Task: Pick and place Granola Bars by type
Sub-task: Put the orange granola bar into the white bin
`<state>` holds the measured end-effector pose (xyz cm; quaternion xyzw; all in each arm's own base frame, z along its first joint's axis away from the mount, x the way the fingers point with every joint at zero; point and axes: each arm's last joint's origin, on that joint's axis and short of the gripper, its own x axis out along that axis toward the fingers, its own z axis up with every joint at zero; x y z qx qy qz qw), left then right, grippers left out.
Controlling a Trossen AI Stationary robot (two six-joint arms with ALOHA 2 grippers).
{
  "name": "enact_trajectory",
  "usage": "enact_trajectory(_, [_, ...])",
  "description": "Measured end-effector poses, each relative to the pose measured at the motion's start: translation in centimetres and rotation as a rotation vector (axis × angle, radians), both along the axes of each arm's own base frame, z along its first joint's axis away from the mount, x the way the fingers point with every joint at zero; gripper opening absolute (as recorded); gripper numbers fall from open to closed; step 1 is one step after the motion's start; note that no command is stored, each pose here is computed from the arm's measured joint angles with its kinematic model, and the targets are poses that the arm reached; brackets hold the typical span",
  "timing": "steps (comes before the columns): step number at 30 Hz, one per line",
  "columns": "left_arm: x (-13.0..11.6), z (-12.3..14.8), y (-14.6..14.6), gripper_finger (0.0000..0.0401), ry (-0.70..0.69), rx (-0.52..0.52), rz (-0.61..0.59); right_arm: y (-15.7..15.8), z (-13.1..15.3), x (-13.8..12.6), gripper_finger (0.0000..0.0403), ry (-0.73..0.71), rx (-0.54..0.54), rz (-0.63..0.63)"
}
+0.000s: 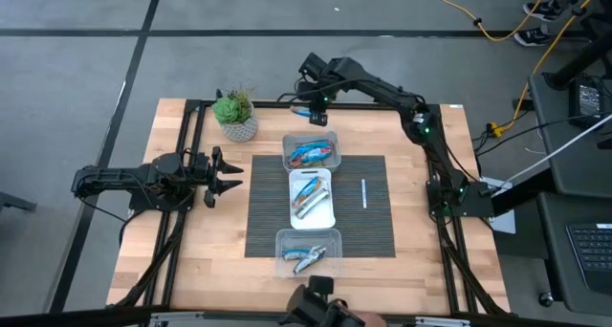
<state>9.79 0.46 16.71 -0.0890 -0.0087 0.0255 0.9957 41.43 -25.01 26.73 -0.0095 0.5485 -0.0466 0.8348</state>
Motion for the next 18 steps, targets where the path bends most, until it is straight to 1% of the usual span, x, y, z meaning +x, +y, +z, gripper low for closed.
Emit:
enact_trajectory(2, [0.0, 0.0, 0.0, 0.0169, 0.000, 0.000, 0.000, 0.4, 0.7, -0.6, 0.0008, 0.020, 0.034, -0.022])
enact_trajectory(6, [0.0, 0.0, 0.0, 0.0169, -0.001, 0.000, 0.000, 1.5, 2.0, -1.2, 0.0004, 0.032, 0.068, -0.043])
enact_trajectory(12, [0.0, 0.0, 0.0, 0.0169, -0.001, 0.000, 0.000, 3.9, 4.2, -1.6, 0.0004, 0.023, 0.087, -0.035])
enact_trajectory(18, [0.0, 0.0, 0.0, 0.0169, -0.001, 0.000, 0.000, 7.1, 6.9, -2.0, 0.0005, 0.001, 0.094, -0.018])
